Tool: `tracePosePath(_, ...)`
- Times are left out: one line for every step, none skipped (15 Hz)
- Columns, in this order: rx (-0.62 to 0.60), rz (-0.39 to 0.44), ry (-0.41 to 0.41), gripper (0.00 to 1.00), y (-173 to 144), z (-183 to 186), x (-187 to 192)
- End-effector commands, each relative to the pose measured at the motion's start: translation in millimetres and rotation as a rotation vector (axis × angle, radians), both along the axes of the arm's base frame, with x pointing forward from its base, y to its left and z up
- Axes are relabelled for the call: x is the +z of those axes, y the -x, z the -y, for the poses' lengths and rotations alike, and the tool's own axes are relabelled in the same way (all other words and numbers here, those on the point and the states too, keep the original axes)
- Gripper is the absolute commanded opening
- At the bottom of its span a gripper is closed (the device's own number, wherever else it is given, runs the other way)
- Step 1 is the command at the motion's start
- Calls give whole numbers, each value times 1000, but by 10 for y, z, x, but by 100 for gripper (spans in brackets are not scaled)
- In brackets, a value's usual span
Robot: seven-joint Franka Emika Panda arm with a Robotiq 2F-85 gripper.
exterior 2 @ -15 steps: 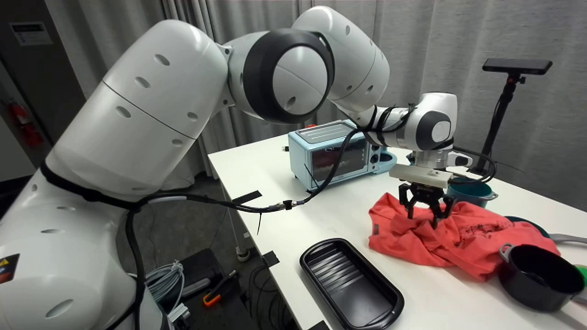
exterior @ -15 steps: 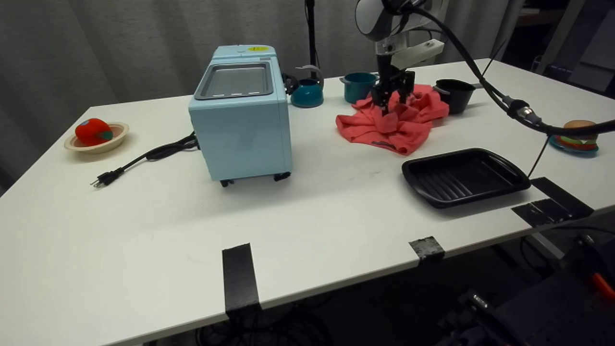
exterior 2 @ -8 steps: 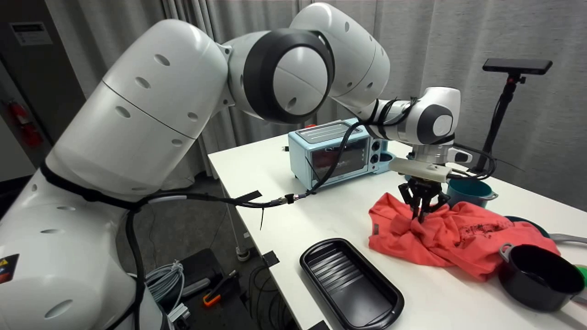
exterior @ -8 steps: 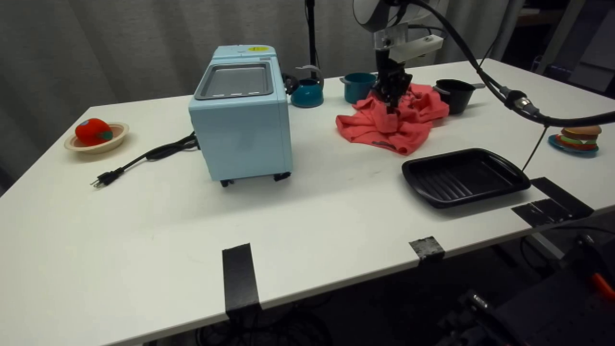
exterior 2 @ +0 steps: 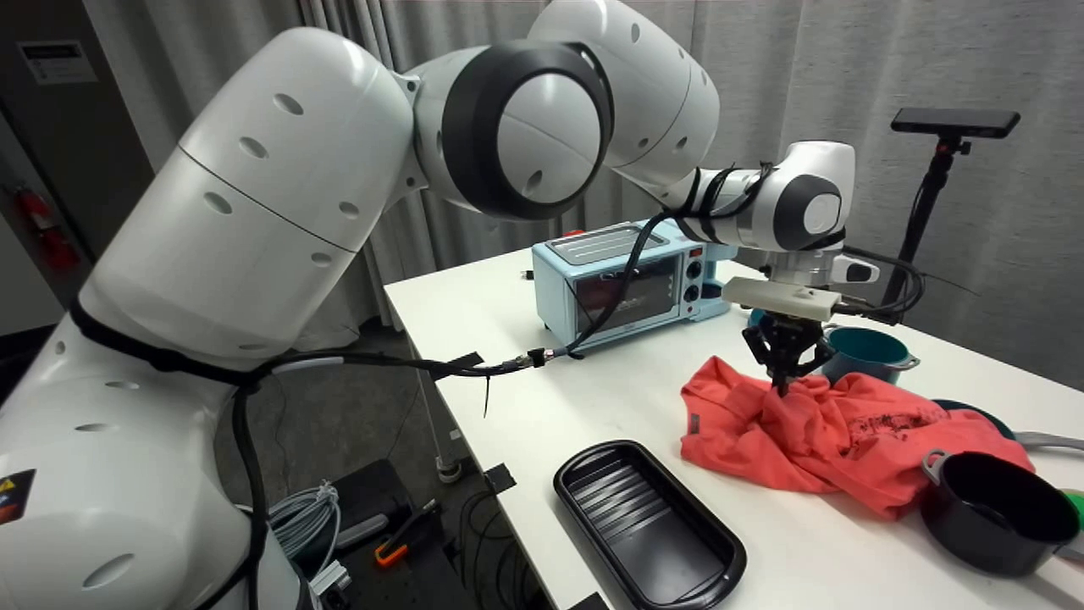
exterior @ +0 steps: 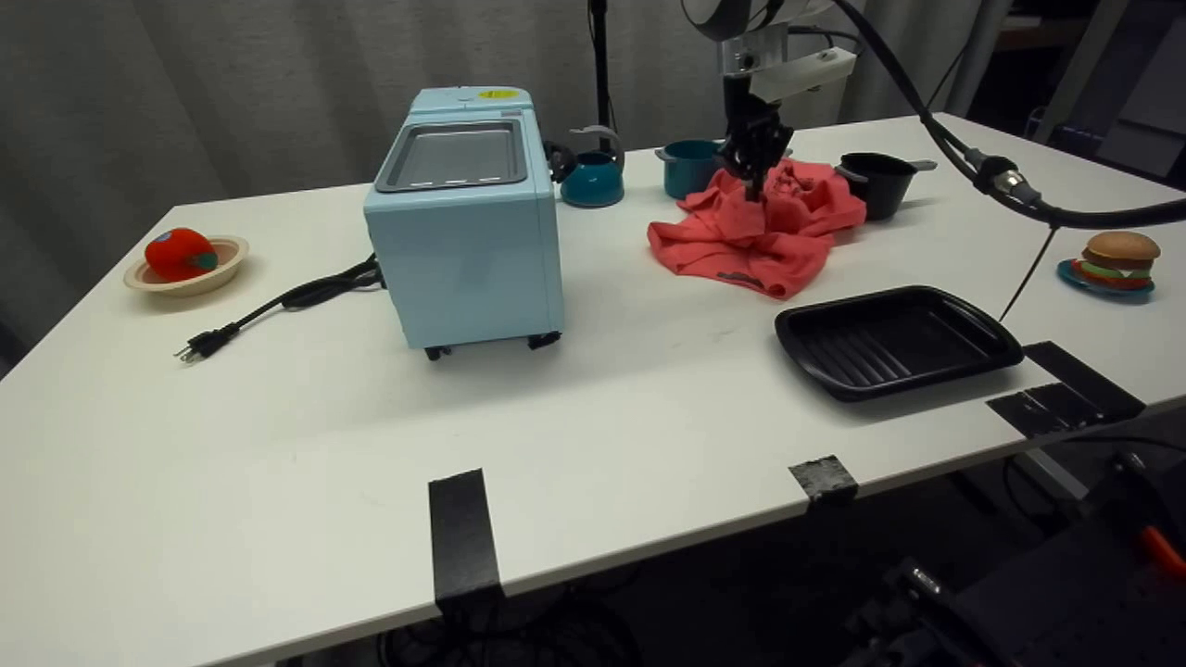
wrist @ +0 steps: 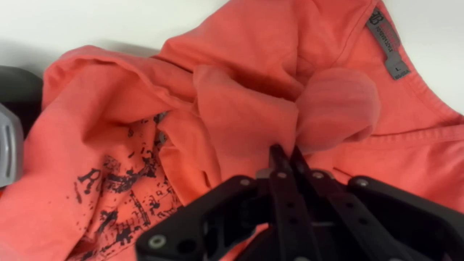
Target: Unfold the shirt
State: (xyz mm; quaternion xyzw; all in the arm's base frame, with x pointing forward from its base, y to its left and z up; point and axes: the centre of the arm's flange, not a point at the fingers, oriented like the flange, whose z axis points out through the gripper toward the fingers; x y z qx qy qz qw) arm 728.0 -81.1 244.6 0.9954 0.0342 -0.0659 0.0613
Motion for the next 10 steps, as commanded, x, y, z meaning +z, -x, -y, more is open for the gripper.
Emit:
tracePosePath(36,-16,44,1,104,92,379)
tracePosePath(46,-22,88,1,164,151,527)
tracePosePath(51,-30,121,1,223,213,668)
tracePosePath(54,-51,145,1,286,283,793)
tracePosePath(56,-84,158,1,356,347,905)
tracePosePath(53,-115,172,1,418,408,976)
tracePosePath(47,-156,178,1,477,466,1023)
tracePosePath(41,-202,158,30,529,503,1026)
tracePosePath(32,-240,150,31,598,525,1039)
tracePosePath(33,-275,150,38,638,529,1014)
